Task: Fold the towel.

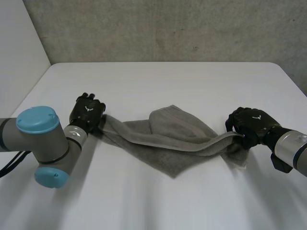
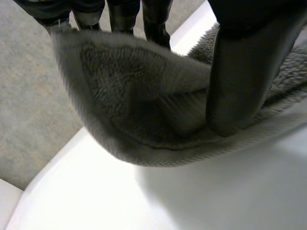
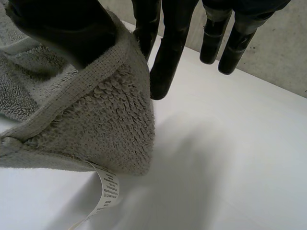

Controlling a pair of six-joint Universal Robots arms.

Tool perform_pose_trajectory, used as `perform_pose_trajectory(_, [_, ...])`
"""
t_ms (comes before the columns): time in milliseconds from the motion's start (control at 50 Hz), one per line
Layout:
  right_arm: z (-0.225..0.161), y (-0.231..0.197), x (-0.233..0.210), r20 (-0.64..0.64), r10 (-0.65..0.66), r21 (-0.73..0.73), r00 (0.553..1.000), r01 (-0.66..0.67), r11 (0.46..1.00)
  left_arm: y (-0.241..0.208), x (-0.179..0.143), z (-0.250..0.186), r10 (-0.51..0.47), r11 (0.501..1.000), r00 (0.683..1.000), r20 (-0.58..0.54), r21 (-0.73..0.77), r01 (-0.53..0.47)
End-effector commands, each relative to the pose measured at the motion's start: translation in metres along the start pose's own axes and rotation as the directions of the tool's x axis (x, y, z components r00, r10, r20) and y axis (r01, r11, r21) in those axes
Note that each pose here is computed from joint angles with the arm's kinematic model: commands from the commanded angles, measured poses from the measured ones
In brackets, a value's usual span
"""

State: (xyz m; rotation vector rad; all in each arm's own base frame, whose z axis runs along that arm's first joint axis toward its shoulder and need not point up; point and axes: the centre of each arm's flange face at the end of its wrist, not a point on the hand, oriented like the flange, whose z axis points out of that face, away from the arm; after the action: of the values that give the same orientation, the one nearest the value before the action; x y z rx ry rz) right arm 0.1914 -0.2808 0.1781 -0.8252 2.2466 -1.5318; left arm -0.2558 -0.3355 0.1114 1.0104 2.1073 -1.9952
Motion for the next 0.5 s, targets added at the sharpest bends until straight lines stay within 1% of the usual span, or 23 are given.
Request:
perform_pose_trajectory(20, [0.0,0.0,0.0,-0.001,-0.001,0.001,1.0,0.001,1.0,-0.003,-0.002,0.009,0.004,0.999,1.0,0.026,0.05,-0.006])
perform_pose_trajectory(220, [0.001,0.001,0.001,-0.001,0.001,-0.002,1.0,-0.001,1.0,0.002,0.002,0.011,0.001,0.999,1.0,0.009,0.042,-0.001])
perform_pose_trajectory(340, [0.002,-0.002,0.005,-0.006,0.003,0.002,1.0,-0.003,1.0,-0.001,-0.003,0.008,-0.006,1.0,1.0,0.007,0.021,0.006])
perform_pose_trajectory(360, [0.002,-0.002,0.005,-0.007,0.003,0.002,1.0,-0.003,1.0,-0.011,-0.008,0.003,-0.01,1.0,1.0,0.007,0.021,0.009])
perform_pose_trajectory(380, [0.002,-0.005,0.006,-0.009,0.004,0.005,1.0,-0.004,1.0,-0.011,-0.008,0.003,-0.01,1.0,1.0,0.007,0.021,0.009])
perform_pose_trajectory(400, [0.001,-0.005,0.005,-0.012,0.006,-0.002,1.0,-0.006,1.0,-0.026,-0.016,-0.004,-0.018,0.999,1.0,0.01,0.028,0.018])
perform_pose_trajectory(420, [0.001,-0.005,0.005,-0.012,0.006,-0.002,1.0,-0.006,1.0,-0.026,-0.016,-0.004,-0.018,0.999,1.0,0.01,0.028,0.018])
perform_pose_trajectory(460, [-0.004,-0.007,0.003,0.003,0.028,-0.042,1.0,-0.028,0.999,-0.044,-0.023,-0.023,-0.059,0.998,0.998,-0.025,0.011,0.06])
perform_pose_trajectory(480, [-0.004,-0.007,0.003,0.003,0.029,-0.042,1.0,-0.028,0.999,-0.044,-0.024,-0.023,-0.06,0.998,0.998,-0.025,0.011,0.06])
perform_pose_trajectory(500, [-0.008,-0.008,0.001,0.02,0.038,-0.067,0.999,-0.036,0.997,-0.049,-0.027,-0.032,-0.085,0.996,0.995,-0.042,-0.002,0.085])
